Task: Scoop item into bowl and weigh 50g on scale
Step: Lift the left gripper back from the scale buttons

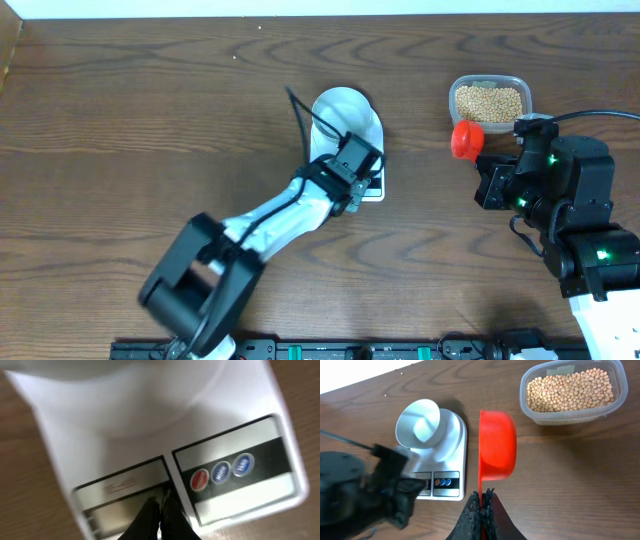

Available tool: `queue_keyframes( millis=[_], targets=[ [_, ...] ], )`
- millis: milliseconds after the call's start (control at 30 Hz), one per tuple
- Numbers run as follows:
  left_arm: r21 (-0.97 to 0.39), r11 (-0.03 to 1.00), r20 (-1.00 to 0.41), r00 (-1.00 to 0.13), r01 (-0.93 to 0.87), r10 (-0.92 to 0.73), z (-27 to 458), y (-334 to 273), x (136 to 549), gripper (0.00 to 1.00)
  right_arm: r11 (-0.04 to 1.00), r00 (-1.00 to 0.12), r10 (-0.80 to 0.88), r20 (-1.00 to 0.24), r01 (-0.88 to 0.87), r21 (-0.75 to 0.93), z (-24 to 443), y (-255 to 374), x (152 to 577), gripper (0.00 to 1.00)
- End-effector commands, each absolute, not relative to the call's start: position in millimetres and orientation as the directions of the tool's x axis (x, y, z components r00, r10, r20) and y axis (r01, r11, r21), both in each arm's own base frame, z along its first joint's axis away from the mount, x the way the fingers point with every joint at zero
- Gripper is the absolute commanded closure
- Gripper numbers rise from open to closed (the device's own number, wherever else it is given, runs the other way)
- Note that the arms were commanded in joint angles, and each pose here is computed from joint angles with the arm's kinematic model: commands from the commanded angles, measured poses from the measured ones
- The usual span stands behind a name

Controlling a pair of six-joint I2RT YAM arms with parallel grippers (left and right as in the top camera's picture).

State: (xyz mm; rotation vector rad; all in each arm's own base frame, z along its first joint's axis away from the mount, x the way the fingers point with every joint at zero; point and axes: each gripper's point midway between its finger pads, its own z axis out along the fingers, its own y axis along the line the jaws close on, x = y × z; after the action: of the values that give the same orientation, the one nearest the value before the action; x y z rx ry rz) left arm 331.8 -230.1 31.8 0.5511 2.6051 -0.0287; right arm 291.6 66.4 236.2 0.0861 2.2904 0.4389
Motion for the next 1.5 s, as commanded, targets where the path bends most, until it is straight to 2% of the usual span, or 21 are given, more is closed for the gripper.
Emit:
queue_keyframes(
  millis=[0,167,367,933,1233,1467],
  targets=[
    [0.021,0.932,-0.595,-0.744,0.363,0.303,96.2,-234.4,340.8,0.93,0.942,-0.671,0.186,-0.718,-0.087,0.325,245.1,64.8,293.8,0.99],
    [-0.087,0.905,-0.695,-0.677,0.416,0.244,157.3,-245.2,330.9,0.93,0.942,-0.670,0.186,-0.719,-0.087,0.325,245.4,64.8,294.0,0.99],
    [-0.094,0.910,-0.757,-0.623,0.405,0.199,192.6,-237.5,329.6,0.92,0.944,-0.663,0.173,-0.728,-0.099,0.315,246.7,64.9,295.0,0.99],
    [-0.047,0.926,-0.722,-0.654,0.374,0.227,170.5,-231.4,333.6,0.92,0.943,-0.699,0.184,-0.692,-0.075,0.326,237.9,64.4,287.6,0.99],
    [0.036,0.896,-0.702,-0.627,0.442,0.337,165.4,-228.2,329.7,0.93,0.937,-0.650,0.206,-0.731,-0.086,0.340,251.1,65.4,298.4,0.99],
    [0.041,0.896,-0.682,-0.643,0.442,0.349,160.4,-225.1,325.6,0.93,0.936,-0.663,0.209,-0.719,-0.077,0.343,247.9,65.2,295.9,0.98]
  ],
)
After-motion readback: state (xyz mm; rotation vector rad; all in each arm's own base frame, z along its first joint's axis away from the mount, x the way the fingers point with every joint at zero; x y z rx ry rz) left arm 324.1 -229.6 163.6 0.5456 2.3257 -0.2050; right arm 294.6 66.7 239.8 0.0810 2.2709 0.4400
